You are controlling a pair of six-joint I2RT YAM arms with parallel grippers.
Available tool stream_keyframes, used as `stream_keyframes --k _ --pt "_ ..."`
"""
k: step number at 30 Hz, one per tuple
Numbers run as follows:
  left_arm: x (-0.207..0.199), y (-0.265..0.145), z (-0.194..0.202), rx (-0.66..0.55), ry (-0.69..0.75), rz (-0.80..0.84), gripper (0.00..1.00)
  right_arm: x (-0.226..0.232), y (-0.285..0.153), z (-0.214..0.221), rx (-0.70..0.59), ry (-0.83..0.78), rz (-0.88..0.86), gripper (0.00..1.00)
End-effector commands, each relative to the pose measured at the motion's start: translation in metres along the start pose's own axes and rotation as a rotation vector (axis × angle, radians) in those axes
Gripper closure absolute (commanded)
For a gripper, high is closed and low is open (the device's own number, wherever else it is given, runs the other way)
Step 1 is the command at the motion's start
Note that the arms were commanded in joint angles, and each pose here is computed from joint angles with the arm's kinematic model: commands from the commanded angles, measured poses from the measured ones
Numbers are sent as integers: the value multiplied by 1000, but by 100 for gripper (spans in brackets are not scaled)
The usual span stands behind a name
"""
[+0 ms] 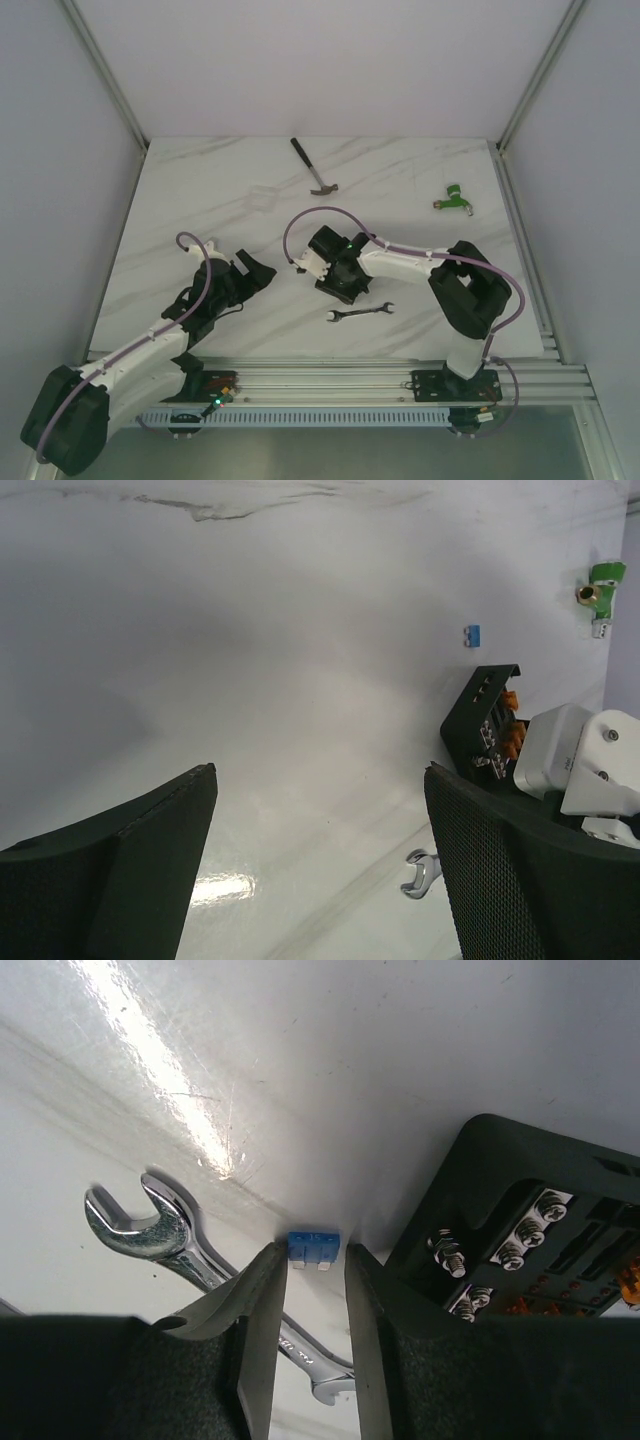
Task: Snap on the fuse box
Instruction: Pick up the fuse from the center of the board.
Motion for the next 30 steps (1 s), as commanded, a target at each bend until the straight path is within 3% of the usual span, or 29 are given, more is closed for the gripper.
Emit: stream_keyframes --k 1,15,20,30 --pt "5 -1 3 7 13 -6 7 -1 14 6 64 -5 27 66" --pt "2 -3 4 24 22 19 7 -1 26 5 87 16 26 67" --pt "0 -3 4 32 29 31 7 -1 28 3 86 29 24 71" --pt "-14 -3 3 29 44 136 14 3 -10 -29 -152 208 42 81"
Point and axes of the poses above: each gripper's point midway between its finger pads, its own y axis out along the fingers, its own x axis along the line the jaws close on, z = x × y, the point moved 7 cm from there along -y, back along the fingers, and after that the axes turned 4 degrees about y, right-handed, at the moved point
